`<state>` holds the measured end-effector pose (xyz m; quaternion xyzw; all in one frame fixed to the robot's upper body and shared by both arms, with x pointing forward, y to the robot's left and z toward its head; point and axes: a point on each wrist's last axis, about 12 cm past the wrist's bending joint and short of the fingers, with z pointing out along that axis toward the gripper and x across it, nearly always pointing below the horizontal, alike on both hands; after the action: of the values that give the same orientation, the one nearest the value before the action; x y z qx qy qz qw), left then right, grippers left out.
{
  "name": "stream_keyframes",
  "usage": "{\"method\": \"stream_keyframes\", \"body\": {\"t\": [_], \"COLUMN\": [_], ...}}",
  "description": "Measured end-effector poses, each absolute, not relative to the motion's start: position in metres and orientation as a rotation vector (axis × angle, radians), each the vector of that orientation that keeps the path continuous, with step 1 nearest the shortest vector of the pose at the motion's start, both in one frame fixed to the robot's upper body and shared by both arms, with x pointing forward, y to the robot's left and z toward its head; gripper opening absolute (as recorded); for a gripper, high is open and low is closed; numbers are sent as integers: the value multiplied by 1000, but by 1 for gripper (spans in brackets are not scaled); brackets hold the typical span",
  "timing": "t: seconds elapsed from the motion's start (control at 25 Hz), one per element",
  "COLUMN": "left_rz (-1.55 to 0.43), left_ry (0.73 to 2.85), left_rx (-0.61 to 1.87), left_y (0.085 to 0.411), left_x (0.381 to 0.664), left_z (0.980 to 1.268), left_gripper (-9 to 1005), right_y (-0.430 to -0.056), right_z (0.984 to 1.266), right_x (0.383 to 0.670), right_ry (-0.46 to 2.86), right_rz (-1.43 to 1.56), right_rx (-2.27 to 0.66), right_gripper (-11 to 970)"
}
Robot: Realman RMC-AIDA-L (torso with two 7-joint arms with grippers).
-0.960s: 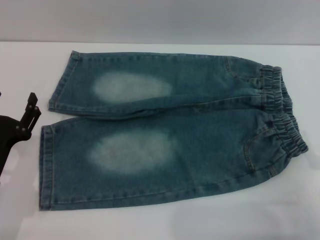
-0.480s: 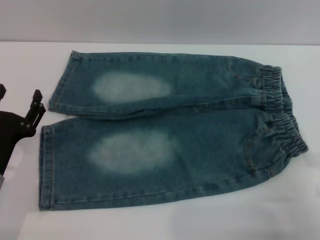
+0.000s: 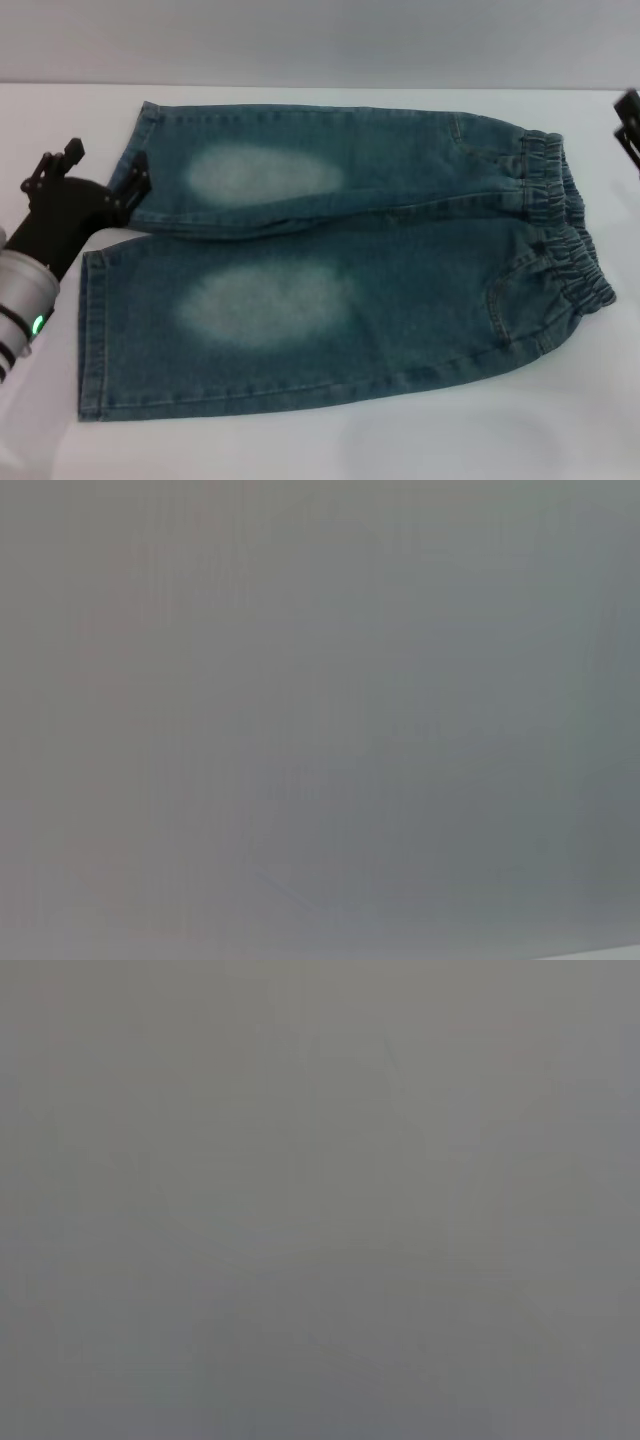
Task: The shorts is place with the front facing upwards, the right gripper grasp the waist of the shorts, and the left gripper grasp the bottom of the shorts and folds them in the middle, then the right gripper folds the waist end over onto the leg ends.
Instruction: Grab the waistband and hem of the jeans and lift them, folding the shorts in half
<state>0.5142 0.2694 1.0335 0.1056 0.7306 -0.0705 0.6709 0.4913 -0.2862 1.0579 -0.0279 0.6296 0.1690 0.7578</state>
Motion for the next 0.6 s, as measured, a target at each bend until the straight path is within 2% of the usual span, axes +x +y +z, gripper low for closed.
{"method": "stream_keyframes", "body": {"t": [0.4, 0.6], "left_rz": [-155, -168], "left_ry": [1740, 1864], "left_rx": [263, 250], "left_y": [254, 248], "left_x": [538, 542], "left_z": [1084, 1106], "left_gripper": [787, 788], "right_y": [-264, -251], "right_z": [1106, 1127], "right_x": [564, 574], "right_ry": [1654, 1786], "right_rz": [475, 464], "right_rx": [-23, -26], "right_gripper": [769, 768]}}
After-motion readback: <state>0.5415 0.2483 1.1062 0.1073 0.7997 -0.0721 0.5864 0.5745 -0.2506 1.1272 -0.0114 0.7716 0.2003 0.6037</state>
